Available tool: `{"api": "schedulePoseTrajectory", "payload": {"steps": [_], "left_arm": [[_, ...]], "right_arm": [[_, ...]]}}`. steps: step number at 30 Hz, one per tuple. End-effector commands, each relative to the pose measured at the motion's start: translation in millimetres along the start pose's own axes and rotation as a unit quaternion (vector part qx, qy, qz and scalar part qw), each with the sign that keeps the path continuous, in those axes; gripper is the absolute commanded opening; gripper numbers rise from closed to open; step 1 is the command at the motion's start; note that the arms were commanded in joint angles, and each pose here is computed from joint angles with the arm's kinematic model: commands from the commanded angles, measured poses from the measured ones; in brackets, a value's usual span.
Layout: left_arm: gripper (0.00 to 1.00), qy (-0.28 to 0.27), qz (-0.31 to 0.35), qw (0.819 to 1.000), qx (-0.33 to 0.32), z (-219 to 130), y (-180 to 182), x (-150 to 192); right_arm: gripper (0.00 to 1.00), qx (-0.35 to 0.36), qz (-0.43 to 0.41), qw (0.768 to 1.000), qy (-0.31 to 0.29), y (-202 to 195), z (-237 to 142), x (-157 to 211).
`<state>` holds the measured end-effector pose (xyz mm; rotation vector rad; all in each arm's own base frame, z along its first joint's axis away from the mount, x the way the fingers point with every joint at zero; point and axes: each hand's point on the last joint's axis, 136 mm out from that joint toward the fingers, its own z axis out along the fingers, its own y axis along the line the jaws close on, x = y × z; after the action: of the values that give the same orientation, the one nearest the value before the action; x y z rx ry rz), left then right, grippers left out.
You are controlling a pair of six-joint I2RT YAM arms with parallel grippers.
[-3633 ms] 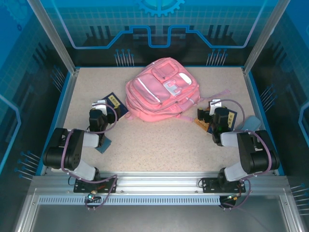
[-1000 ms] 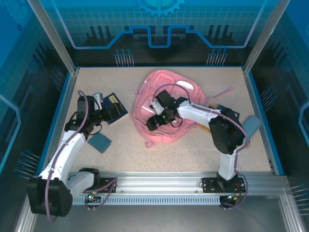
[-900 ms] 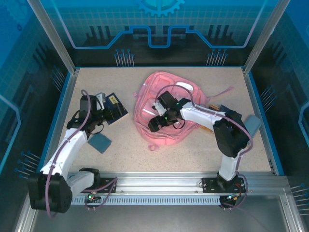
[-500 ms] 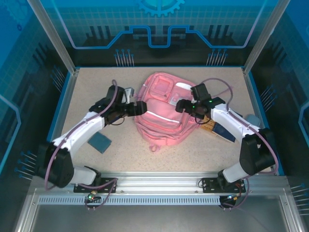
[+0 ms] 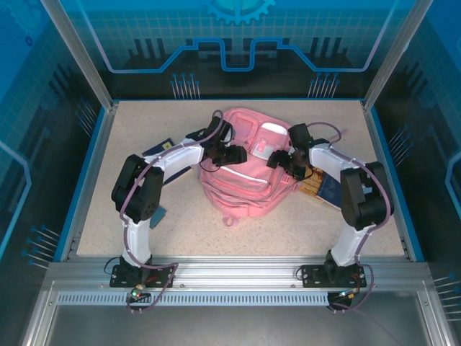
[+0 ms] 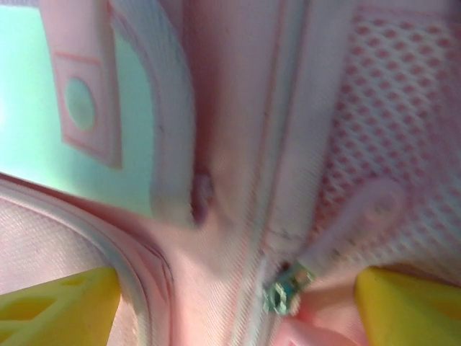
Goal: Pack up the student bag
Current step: Rotate the student bag at the top-center of the table, then unzip the student bag at the top-center of the table.
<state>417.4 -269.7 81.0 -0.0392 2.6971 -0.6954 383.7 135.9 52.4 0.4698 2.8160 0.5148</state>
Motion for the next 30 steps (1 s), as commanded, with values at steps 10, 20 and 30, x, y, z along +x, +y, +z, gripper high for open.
{"api": "schedulePoseTrajectory", "payload": {"steps": [10, 20, 30], "left_arm": [[0.65, 0.027, -0.035, 0.995, -0.088, -32, 71, 83], [0.71, 0.001, 0.097, 0.988, -0.12, -93, 24, 54], [0.66, -0.034, 0.232, 0.949, -0.211, -73, -51, 65]], "right_arm": [[0.82, -0.109, -0.102, 0.987, 0.057, 93, 40, 3], [0.99, -0.096, -0.085, 0.991, -0.041, 55, -55, -18], [1.0, -0.049, -0.031, 0.993, -0.102, -34, -100, 5]]}}
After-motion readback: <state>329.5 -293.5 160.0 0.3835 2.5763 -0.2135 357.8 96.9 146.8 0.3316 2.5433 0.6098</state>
